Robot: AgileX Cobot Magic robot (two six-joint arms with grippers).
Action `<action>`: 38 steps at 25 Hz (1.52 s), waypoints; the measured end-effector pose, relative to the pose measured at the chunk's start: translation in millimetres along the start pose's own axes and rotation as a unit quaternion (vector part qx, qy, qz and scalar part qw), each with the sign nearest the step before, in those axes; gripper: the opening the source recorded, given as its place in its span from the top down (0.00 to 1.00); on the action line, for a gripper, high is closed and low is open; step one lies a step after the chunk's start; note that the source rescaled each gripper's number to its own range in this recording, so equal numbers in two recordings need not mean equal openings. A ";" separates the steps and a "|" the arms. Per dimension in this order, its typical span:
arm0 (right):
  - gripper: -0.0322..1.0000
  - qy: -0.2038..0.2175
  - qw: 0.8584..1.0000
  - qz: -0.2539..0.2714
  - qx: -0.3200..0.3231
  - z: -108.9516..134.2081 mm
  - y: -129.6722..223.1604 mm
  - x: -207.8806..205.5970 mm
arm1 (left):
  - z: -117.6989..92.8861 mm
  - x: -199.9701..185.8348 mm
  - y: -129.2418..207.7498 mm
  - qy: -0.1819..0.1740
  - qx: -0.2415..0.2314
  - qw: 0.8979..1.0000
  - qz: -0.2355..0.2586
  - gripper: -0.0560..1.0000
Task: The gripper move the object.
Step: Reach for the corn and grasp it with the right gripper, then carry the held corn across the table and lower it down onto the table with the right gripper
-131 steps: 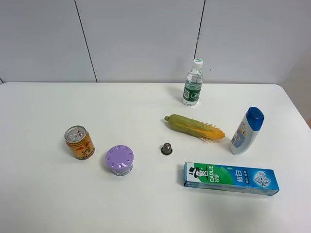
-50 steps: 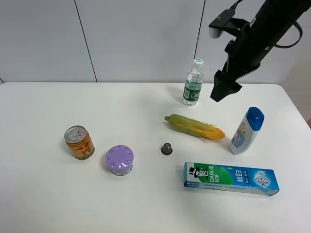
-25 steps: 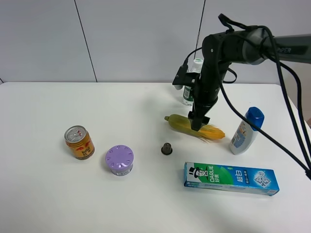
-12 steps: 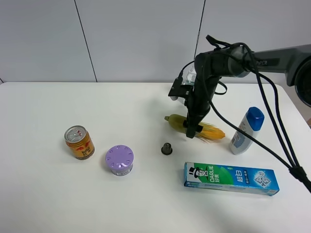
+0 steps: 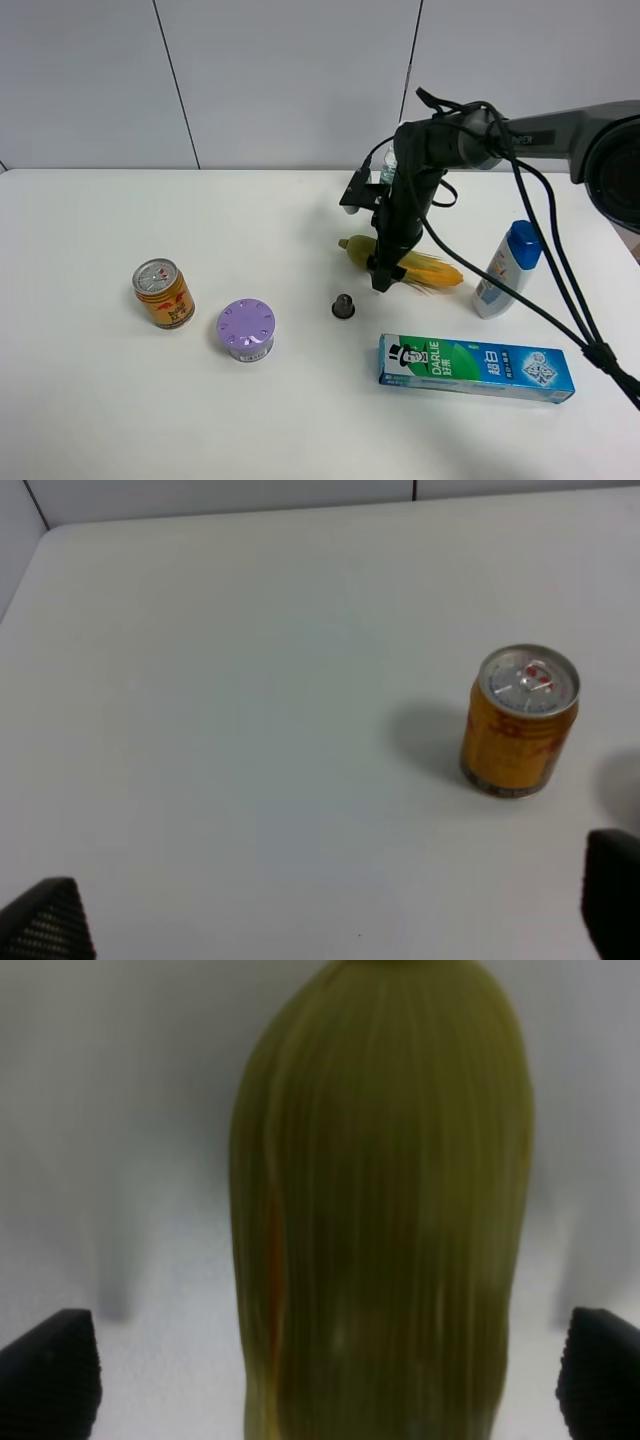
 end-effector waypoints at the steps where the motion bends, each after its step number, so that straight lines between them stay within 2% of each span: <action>1: 0.04 -0.001 1.000 0.001 0.000 0.3 0.3 1.6 | 0.0 0.0 0.0 0.000 0.000 1.000 0.000 0.00; 5: 0.16 -0.003 1.000 0.004 0.000 0.7 1.0 4.1 | 0.0 0.0 0.0 0.000 0.000 1.000 0.000 0.00; 8: 0.29 -0.003 1.000 0.004 -0.001 0.9 0.7 4.1 | 0.0 0.0 0.0 0.000 0.000 1.000 0.000 0.00; 9: 0.37 -0.003 1.000 0.004 -0.002 0.9 0.8 4.1 | 0.0 0.0 0.0 0.000 0.000 1.000 0.000 0.00; 11: 0.59 0.000 1.000 0.008 -0.006 0.4 1.4 4.2 | 0.0 0.0 0.0 0.000 0.000 1.000 0.000 0.00; 13: 0.95 0.002 1.000 0.011 -0.010 -0.3 2.4 4.2 | 0.0 0.0 0.0 0.000 0.000 1.000 0.000 0.00; 22: 0.97 0.011 1.000 0.005 -0.007 -2.6 0.4 -4.0 | 0.0 0.0 0.0 0.000 0.000 1.000 0.000 0.00; 28: 0.97 0.053 0.998 -0.031 -0.001 -5.0 -11.0 -55.8 | 0.0 0.0 0.0 0.000 0.000 1.000 0.000 0.00; 32: 0.97 0.085 0.994 -0.066 0.005 3.0 -25.7 -98.2 | 0.0 0.0 0.0 0.000 0.000 1.000 0.000 0.00; 34: 0.97 0.095 0.991 -0.092 0.029 10.2 -34.1 -120.1 | 0.0 0.0 0.0 0.000 0.000 1.000 0.000 0.00; 38: 0.97 0.092 0.976 -0.139 0.137 25.7 -47.8 -151.3 | 0.0 0.0 0.0 0.000 0.000 1.000 0.000 0.00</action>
Point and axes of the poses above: a point on each arm's last joint axis where the gripper is mounted, x pointing out along that axis toward the gripper, z along the wrist's bending axis when the last joint is at zero, y = z × x, the point moved 6 cm from there along x, pointing out along that axis toward the gripper, and after that the axes turned 6 degrees about -x, right-handed, at the moved point
